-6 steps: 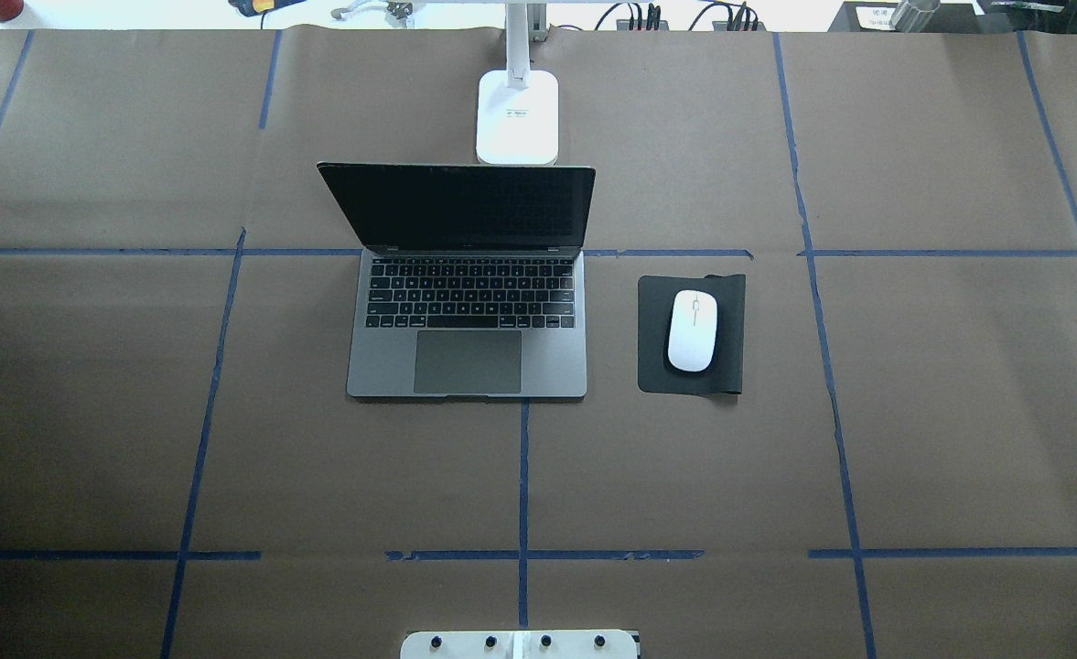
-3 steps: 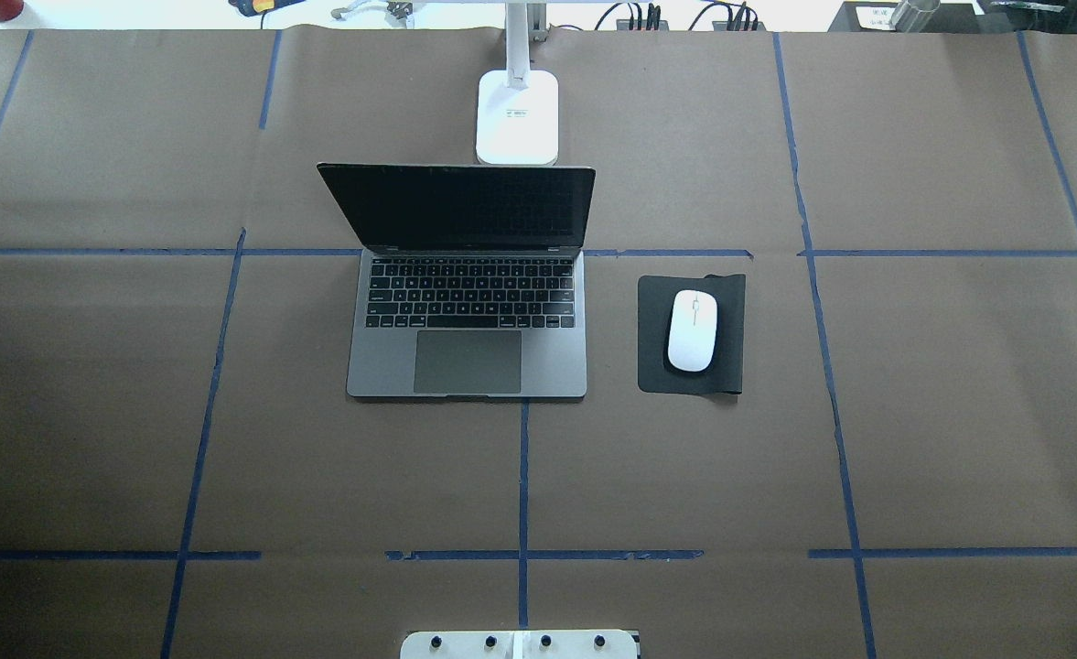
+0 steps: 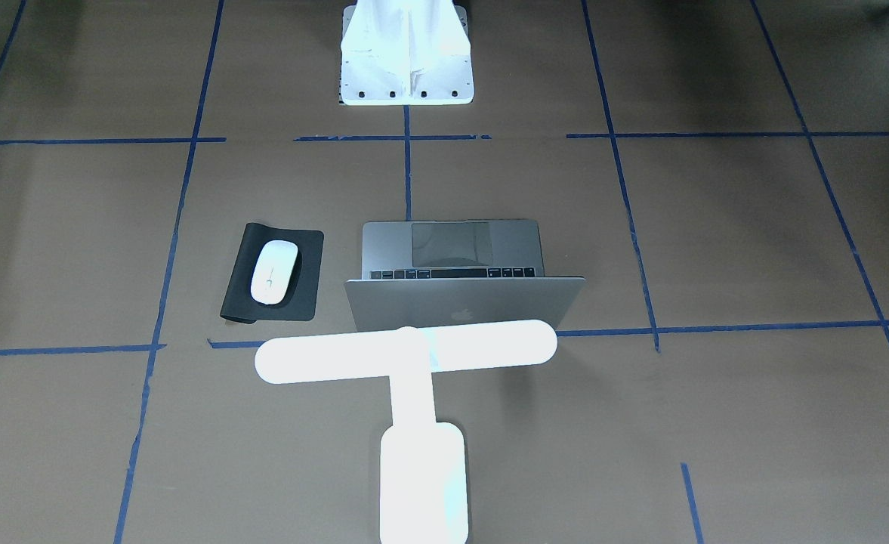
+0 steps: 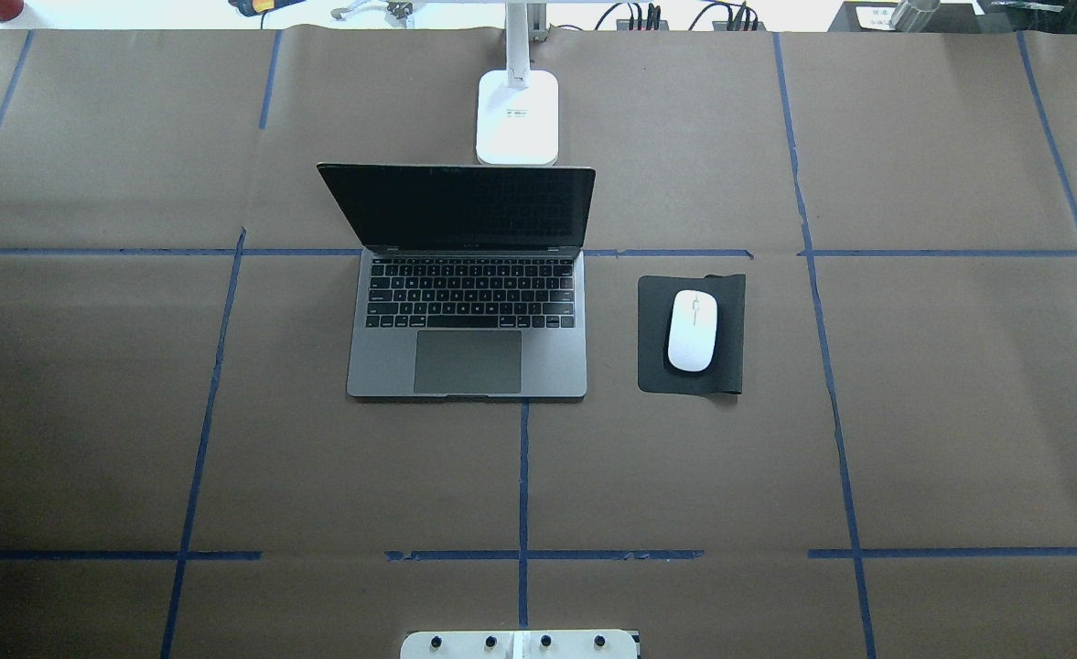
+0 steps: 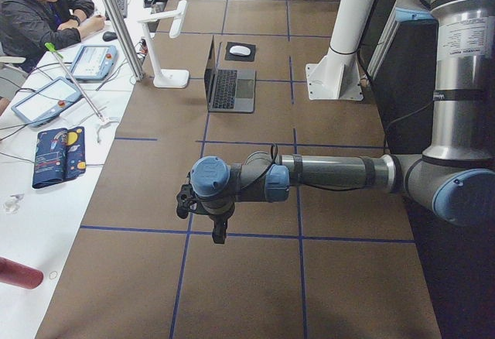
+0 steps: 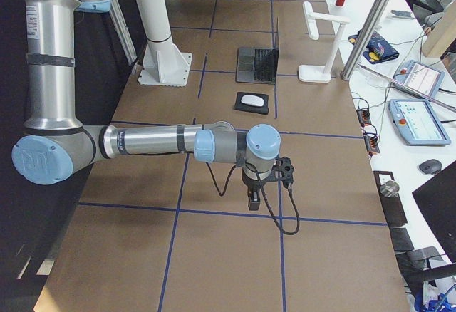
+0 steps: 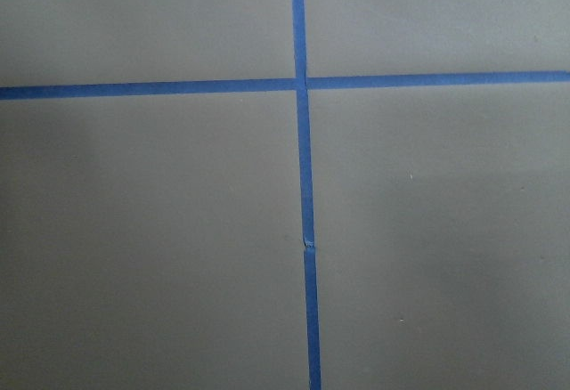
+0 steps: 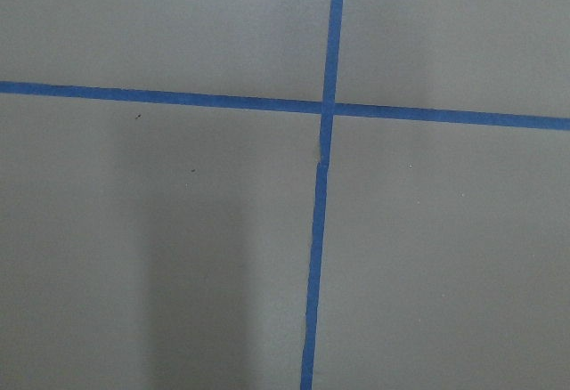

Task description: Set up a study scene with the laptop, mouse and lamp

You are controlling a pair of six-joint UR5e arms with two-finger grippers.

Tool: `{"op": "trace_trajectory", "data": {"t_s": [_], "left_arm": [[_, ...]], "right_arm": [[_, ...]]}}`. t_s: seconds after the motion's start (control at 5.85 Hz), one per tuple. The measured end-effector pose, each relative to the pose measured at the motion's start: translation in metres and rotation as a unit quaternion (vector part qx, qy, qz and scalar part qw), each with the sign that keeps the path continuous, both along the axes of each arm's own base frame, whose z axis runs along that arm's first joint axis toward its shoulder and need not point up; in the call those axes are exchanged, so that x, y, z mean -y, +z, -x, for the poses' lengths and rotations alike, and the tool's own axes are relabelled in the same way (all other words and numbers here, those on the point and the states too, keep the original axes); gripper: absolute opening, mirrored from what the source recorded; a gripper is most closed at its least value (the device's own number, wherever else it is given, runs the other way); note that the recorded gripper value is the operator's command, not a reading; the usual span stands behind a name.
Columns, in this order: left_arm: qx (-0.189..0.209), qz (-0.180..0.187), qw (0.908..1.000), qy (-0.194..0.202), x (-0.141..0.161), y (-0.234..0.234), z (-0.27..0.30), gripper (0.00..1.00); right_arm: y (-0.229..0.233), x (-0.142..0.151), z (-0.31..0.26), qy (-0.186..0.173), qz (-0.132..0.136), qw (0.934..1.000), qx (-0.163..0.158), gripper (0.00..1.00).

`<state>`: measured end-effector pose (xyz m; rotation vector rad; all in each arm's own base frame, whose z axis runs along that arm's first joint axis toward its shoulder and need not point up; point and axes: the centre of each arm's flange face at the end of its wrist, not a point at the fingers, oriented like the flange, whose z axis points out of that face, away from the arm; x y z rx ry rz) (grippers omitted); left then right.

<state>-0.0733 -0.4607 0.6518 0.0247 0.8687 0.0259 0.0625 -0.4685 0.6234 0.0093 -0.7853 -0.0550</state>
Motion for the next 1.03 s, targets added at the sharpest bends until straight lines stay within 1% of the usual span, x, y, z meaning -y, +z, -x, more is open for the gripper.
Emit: {"op": "trace_trajectory", "data": {"t_s": [0.34, 0.51, 1.03], "left_arm": [[0.027, 0.007, 0.9996, -0.001, -0.002, 0.009, 0.005, 1.0], [0.034, 0.012, 0.9994, -0.001, -0.002, 0.013, 0.006, 1.0], [0.035, 0.014, 0.9993, -0.001, -0.003, 0.015, 0.006, 1.0]], "right_arm": [[0.006, -0.002, -0.012, 0.012, 0.006, 0.9999, -0.002, 1.0], [0.014, -0.004, -0.016, 0.017, 0.013, 0.9998, -0.002, 1.0], [0.032, -0.012, -0.028, 0.031, 0.033, 0.999, 0.001, 1.0]]}}
